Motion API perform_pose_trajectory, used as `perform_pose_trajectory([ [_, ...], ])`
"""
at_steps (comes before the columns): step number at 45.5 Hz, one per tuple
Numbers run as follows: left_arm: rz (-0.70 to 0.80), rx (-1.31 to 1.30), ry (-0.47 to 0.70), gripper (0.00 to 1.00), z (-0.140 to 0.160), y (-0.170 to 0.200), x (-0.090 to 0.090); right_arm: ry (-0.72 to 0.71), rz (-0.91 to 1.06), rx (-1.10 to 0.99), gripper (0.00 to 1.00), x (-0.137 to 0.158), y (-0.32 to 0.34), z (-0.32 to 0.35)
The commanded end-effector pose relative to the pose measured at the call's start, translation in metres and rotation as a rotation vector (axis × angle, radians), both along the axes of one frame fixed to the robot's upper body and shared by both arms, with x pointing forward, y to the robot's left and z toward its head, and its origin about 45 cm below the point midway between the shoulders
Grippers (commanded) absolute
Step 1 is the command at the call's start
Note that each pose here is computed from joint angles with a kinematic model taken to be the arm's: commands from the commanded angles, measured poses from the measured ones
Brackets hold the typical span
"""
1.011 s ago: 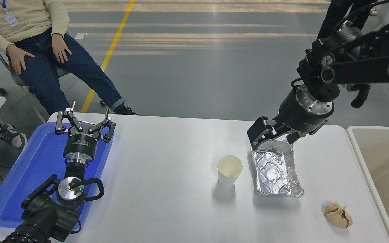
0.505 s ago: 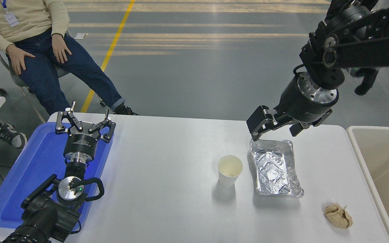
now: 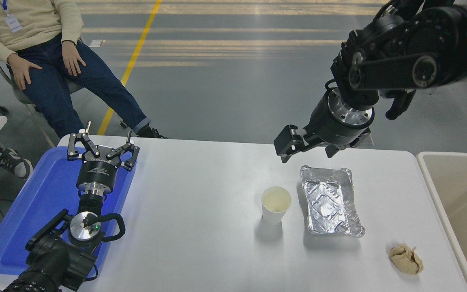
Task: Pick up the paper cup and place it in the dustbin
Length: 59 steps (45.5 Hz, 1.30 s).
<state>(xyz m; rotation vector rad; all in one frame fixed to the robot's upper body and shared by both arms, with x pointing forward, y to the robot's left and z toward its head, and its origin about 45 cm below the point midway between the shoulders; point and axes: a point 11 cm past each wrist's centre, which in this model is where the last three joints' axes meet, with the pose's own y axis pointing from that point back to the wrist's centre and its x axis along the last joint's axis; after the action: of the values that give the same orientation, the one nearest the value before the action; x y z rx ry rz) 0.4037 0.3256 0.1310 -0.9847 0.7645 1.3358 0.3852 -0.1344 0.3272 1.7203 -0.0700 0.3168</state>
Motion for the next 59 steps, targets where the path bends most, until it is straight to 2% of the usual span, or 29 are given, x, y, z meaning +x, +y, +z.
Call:
perform_pose_trajectory([
  [1,-0.003,0.000,0.001,1.00,0.000,-0.001,0.000,0.008,-0.031,0.057,1.00,0.020,0.001,-0.043],
  [8,-0.003,0.000,0.001,1.00,0.000,-0.001,0.000,0.013,-0.038,0.042,1.00,0.024,-0.011,-0.076],
  [31,0.002,0.004,0.001,1.00,0.000,0.002,-0.001,0.082,-0.010,0.028,1.00,0.008,-0.028,-0.161],
  [59,0.002,0.004,0.001,1.00,0.000,0.002,-0.001,0.053,0.010,-0.049,1.00,0.005,-0.058,-0.207],
])
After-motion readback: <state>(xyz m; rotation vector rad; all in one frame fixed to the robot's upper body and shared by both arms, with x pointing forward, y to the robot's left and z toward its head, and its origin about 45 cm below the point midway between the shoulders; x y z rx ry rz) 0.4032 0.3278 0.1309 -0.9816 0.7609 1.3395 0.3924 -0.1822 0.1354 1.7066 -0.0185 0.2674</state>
